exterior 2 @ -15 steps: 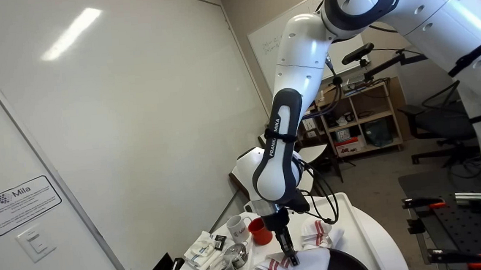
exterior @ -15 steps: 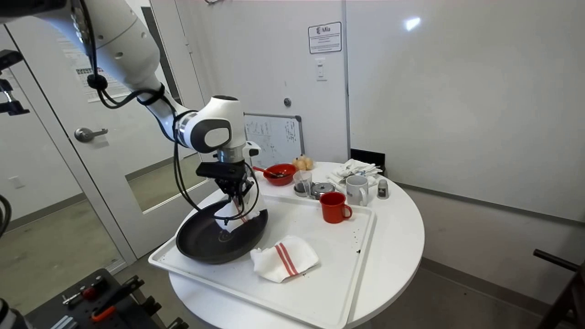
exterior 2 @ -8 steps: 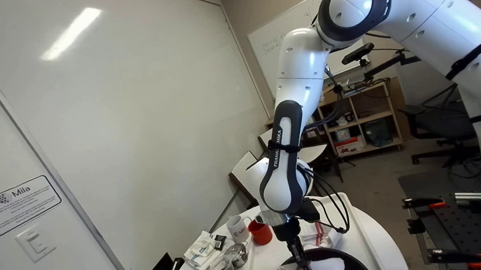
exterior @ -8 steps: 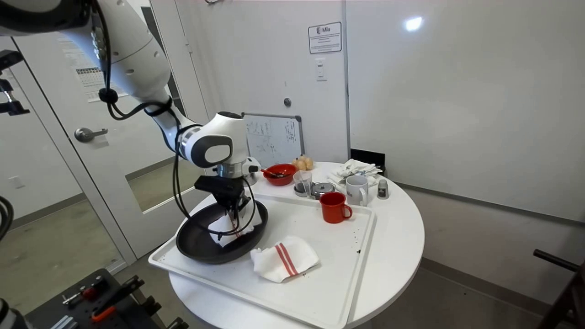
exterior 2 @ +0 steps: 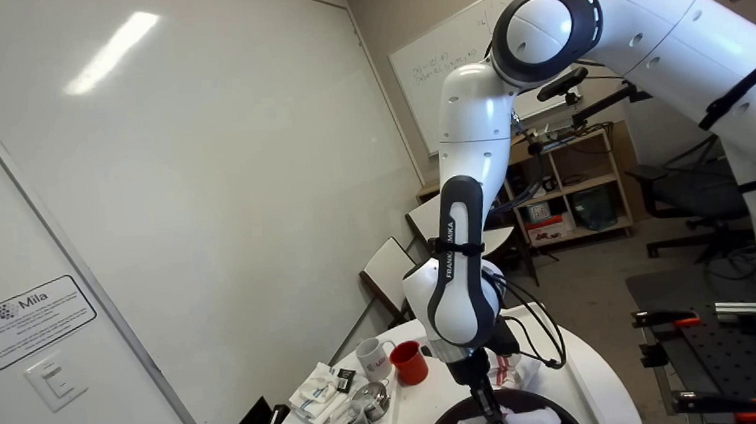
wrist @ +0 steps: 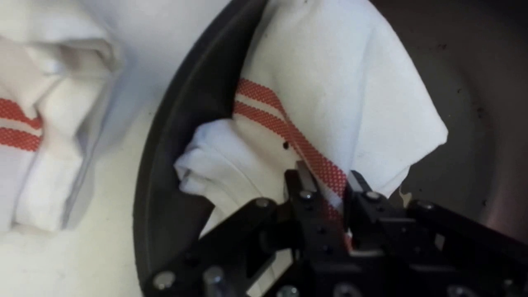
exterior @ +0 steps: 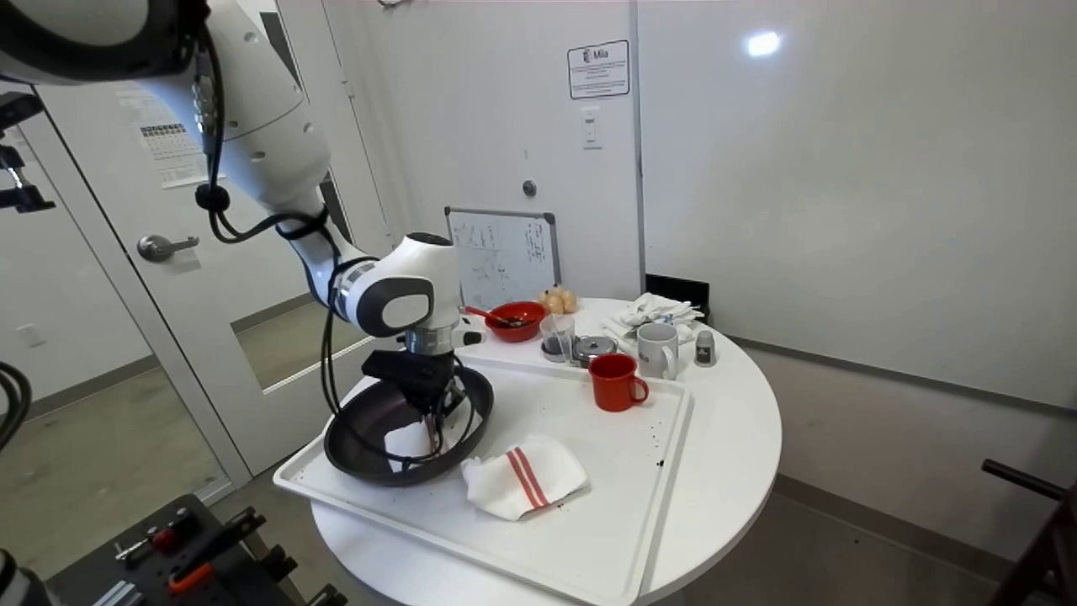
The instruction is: Use one white and red towel to wipe the black pan.
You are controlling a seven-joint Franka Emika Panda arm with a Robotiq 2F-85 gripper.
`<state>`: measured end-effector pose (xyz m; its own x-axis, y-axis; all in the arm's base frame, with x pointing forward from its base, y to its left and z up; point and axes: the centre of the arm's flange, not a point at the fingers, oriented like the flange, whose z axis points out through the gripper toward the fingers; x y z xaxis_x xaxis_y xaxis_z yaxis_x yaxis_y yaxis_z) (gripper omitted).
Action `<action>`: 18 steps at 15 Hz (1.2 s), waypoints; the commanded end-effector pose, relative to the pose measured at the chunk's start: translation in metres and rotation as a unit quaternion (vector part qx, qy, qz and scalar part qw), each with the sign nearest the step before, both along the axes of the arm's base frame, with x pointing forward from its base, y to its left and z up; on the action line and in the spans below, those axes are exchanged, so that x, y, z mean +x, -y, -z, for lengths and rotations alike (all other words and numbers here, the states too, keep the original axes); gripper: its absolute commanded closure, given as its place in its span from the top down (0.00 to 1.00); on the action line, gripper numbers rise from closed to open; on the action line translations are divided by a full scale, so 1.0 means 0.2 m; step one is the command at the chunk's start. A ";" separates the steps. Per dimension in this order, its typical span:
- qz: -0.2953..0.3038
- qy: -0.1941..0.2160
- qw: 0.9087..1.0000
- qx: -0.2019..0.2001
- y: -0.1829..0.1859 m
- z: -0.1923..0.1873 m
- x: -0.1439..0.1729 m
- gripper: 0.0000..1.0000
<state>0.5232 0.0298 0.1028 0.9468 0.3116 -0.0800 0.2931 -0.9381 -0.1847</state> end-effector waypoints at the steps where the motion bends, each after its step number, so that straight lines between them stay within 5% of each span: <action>1: 0.011 0.008 1.000 -0.024 0.04 0.02 -0.02 0.04; 12: -0.043 0.048 0.998 -0.021 -0.22 -0.05 0.10 0.04; 18: -0.030 0.030 0.999 -0.001 -0.18 0.12 0.28 0.04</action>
<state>0.5545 0.0718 0.1017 0.9236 0.3829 -0.0155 0.3771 -0.9154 -0.1409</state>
